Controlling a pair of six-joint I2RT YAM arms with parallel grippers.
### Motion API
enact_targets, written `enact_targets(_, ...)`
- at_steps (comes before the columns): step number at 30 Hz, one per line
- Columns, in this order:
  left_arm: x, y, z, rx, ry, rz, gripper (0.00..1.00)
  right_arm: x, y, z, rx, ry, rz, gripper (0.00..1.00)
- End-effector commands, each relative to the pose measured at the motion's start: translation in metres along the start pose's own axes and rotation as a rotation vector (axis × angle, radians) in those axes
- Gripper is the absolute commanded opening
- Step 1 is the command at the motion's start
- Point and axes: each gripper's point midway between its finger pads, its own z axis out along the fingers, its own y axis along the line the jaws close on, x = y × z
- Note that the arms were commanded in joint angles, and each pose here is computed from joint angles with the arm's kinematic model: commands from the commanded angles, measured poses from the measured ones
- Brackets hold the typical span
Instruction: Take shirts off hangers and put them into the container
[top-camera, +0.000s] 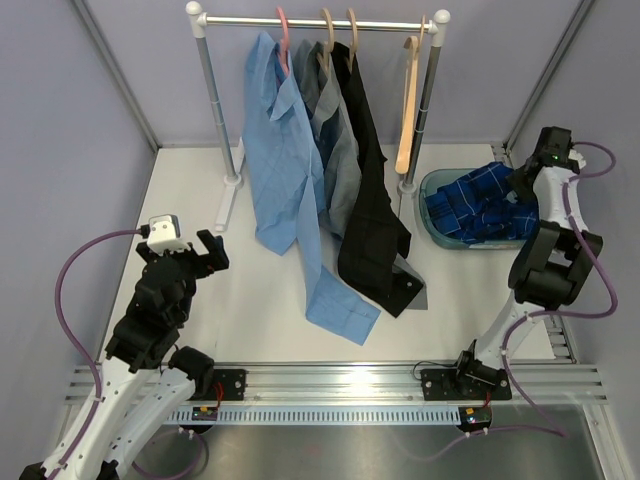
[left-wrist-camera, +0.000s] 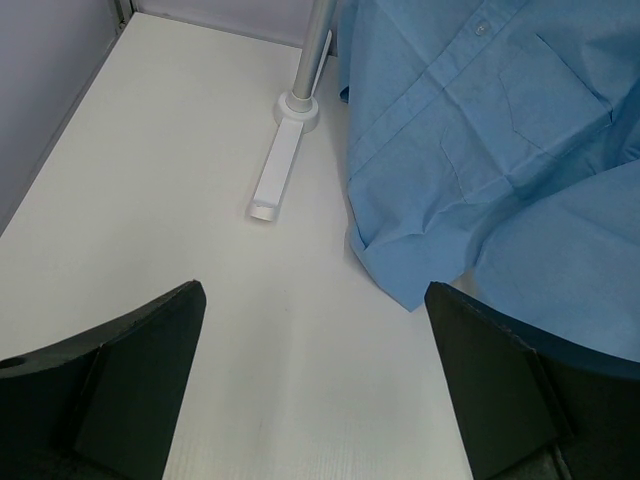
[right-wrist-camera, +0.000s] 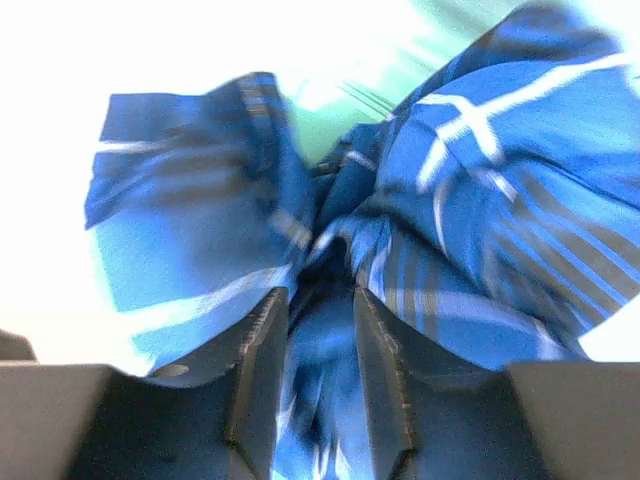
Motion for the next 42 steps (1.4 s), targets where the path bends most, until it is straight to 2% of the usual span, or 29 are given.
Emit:
enact_targets(1, -0.009, -0.002, 0.002, 0.003, -0.038, -0.023, 0.99, -0.034, 0.011, -0.077, -0.087, -0.142, -0.046, 0.46)
enact_targets(2, -0.009, -0.002, 0.002, 0.004, -0.04, -0.024, 0.99, -0.032, 0.013, -0.085, -0.104, -0.146, -0.054, 0.51)
enact_targets(4, -0.009, -0.002, 0.002, 0.003, -0.038, -0.023, 0.99, -0.022, 0.009, -0.102, -0.135, -0.136, -0.073, 0.54)
enact_targets(8, -0.01, -0.001, 0.001, 0.001, -0.043, -0.025, 0.99, 0.015, 0.006, -0.122, -0.229, -0.085, -0.11, 0.54)
enact_targets(10, -0.01, -0.002, 0.001, 0.001, -0.043, -0.025, 0.99, 0.048, -0.001, -0.127, -0.281, -0.02, -0.124, 0.54)
enact_targets(16, -0.012, -0.002, 0.0, 0.009, -0.048, -0.031, 0.99, 0.104, -0.025, -0.122, -0.331, 0.07, -0.113, 0.52)
enact_targets(22, -0.012, -0.003, 0.0, 0.013, -0.048, -0.033, 0.99, 0.109, -0.017, -0.107, -0.344, 0.115, -0.118, 0.46)
enact_targets(29, -0.012, -0.001, -0.001, 0.003, -0.053, -0.031, 0.99, 0.081, 0.008, -0.081, -0.324, 0.081, -0.081, 0.31)
enact_targets(33, -0.012, 0.0, 0.0, 0.001, -0.052, -0.029, 0.99, 0.069, 0.015, -0.052, -0.263, 0.078, -0.07, 0.31)
enact_targets(38, -0.013, 0.0, -0.001, 0.002, -0.054, -0.03, 0.99, 0.09, -0.002, -0.002, -0.119, 0.186, -0.103, 0.34)
enact_targets(42, -0.012, -0.001, 0.0, 0.003, -0.052, -0.029, 0.99, 0.096, -0.011, 0.01, -0.076, 0.202, -0.117, 0.38)
